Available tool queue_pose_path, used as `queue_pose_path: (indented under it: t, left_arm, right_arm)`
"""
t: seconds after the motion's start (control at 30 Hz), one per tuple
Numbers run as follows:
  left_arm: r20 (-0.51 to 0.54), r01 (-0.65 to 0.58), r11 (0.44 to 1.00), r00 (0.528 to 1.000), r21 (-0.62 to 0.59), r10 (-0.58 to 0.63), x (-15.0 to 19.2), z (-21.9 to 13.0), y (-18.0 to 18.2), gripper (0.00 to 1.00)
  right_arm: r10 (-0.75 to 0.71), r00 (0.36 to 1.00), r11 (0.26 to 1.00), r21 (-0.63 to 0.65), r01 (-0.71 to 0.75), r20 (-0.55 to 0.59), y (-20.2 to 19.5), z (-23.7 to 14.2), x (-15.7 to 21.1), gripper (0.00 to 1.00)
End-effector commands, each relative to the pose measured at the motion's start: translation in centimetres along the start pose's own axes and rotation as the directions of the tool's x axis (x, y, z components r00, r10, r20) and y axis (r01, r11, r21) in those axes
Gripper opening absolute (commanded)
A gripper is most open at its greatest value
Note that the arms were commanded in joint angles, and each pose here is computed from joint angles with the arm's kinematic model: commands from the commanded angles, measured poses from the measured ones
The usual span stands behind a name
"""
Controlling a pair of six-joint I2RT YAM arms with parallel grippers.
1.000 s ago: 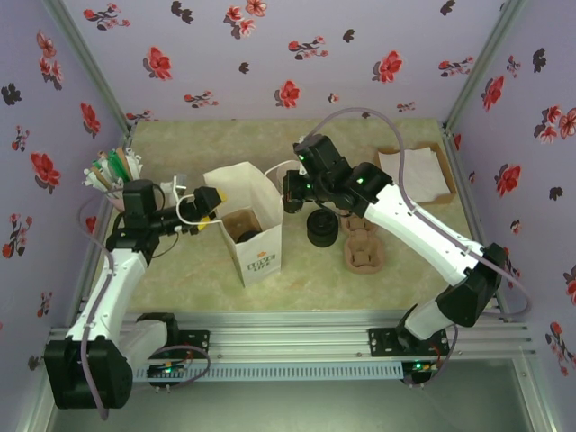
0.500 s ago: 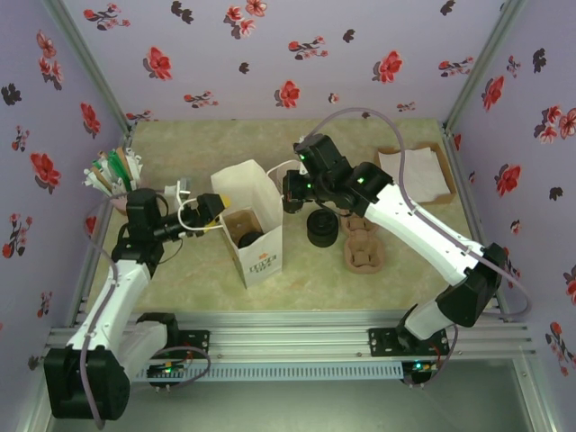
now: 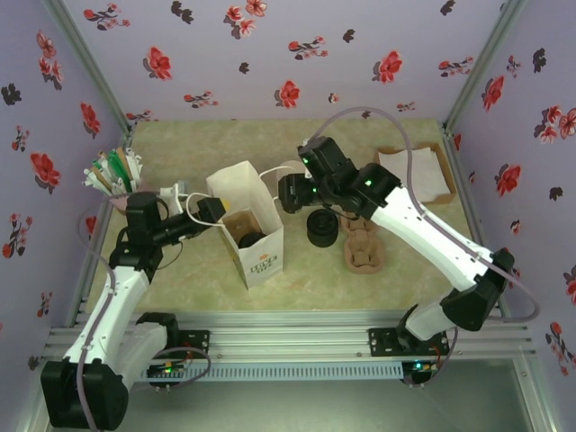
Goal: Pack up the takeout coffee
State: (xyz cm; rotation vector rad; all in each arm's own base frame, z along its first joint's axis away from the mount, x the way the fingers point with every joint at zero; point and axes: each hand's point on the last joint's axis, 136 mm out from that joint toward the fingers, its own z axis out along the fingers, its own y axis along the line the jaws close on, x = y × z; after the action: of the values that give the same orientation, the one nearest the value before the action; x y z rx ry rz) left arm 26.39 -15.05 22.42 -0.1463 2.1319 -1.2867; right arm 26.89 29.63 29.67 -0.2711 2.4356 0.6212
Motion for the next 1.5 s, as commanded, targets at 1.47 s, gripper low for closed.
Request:
queue_pose_path:
  t: [1.47]
  left_arm:
    - [0.033,-0.025,0.998,0.999,0.05,0.023,0.3,0.1,-0.3,0.99]
  right_arm:
    - [-0.618,0.756,0.766,-0.049,0.64,0.215,19.7,-3.0,2.2,0.67]
